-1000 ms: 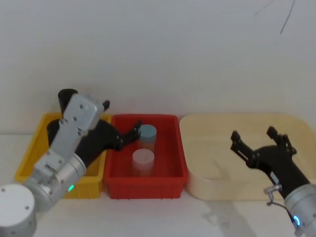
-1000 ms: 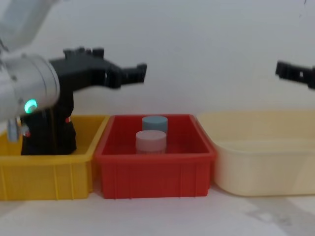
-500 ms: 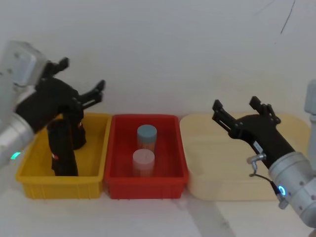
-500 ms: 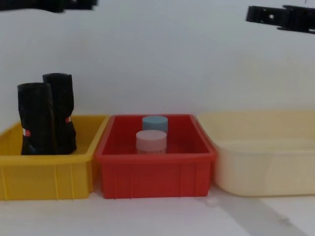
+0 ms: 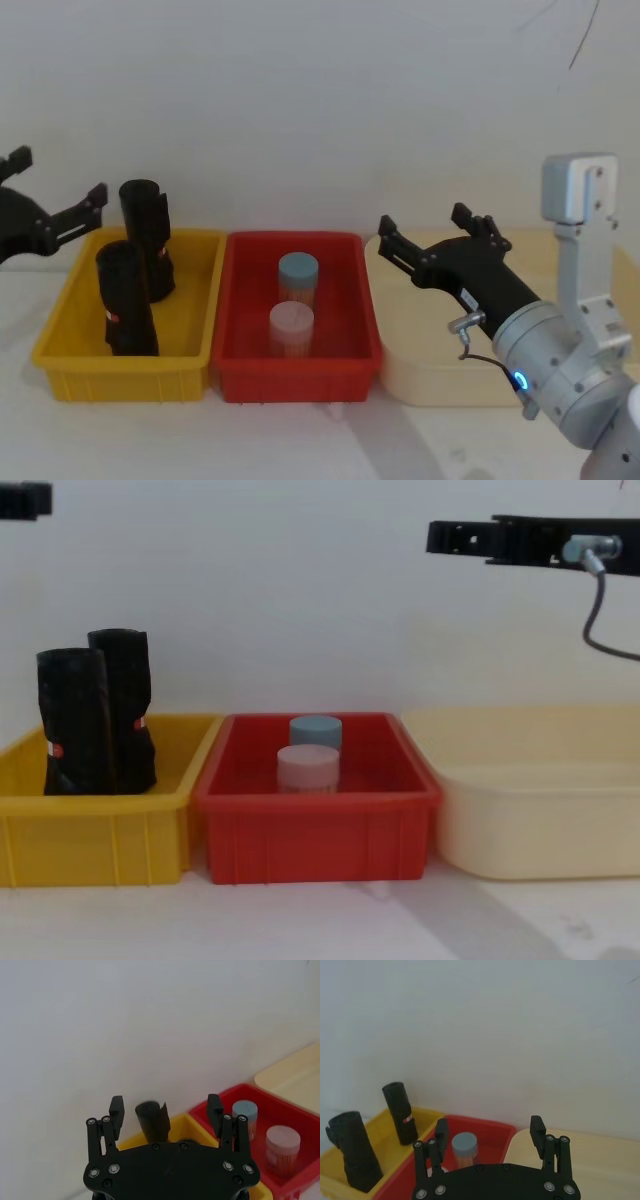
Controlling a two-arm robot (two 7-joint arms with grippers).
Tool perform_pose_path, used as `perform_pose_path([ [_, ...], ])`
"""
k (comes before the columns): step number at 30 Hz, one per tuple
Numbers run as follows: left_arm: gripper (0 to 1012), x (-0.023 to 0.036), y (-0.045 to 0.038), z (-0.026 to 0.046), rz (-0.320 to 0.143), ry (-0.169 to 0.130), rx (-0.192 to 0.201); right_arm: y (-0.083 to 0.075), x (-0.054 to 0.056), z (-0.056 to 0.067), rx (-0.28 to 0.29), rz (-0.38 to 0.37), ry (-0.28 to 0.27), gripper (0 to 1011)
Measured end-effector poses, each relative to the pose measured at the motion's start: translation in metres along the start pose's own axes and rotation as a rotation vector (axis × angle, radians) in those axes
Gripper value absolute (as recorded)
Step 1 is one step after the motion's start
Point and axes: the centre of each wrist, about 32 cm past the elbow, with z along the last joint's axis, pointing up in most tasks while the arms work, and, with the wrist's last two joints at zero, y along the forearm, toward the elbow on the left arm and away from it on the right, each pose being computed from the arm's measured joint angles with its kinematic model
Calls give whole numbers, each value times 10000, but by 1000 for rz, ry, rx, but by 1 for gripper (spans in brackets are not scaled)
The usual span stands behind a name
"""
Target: Pick up the garbage bag with the one hand and transfer it to the other hand.
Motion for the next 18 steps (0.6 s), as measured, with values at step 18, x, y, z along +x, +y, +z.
perform_pose_path([
  [18,1000,72,-44,-425,-34,134,87,143,-53,-45,-58,55,-13,1002],
])
